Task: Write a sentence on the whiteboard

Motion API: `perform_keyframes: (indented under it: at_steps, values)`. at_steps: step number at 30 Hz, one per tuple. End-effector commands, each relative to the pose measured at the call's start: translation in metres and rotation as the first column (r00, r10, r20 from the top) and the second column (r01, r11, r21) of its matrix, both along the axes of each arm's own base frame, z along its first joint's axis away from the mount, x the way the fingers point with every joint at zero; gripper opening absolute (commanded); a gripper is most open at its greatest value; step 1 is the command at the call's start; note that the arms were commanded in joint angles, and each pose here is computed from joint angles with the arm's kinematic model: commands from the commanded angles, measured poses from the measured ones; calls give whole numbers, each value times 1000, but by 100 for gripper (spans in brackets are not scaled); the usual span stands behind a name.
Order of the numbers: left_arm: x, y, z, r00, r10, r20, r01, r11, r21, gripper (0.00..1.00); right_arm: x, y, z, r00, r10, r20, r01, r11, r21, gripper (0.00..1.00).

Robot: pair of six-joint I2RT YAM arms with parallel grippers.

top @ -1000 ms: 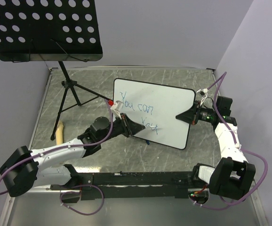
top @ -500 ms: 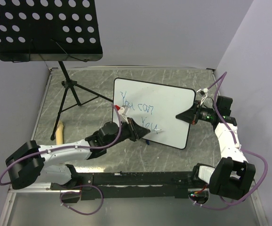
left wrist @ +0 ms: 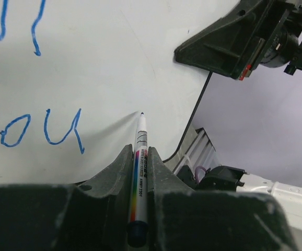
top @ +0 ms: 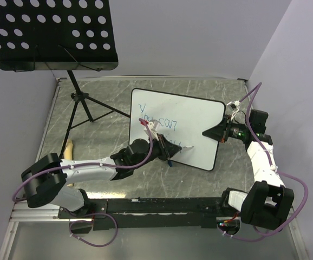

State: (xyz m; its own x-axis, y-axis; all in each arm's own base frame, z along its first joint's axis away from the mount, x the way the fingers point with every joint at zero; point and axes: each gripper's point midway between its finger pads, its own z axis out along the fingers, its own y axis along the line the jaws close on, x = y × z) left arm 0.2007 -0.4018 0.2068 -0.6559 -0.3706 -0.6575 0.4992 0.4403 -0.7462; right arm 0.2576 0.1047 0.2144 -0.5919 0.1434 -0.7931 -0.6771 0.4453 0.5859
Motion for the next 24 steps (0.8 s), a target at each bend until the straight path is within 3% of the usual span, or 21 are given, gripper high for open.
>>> perform_keyframes:
  at_steps: [1, 8, 24]
  values:
    - [11, 1, 29, 997, 67, 45, -65, 996, -55, 1, -25, 14, 48, 969, 178, 173, -195, 977, 86, 0]
    - [17, 9, 20, 993, 111, 37, -110, 994, -8, 1, -24, 14, 47, 969, 178, 169, -195, 977, 87, 0]
    - [9, 2, -1, 998, 60, -9, -59, 997, 52, 1, -24, 14, 48, 969, 179, 172, -196, 977, 88, 0]
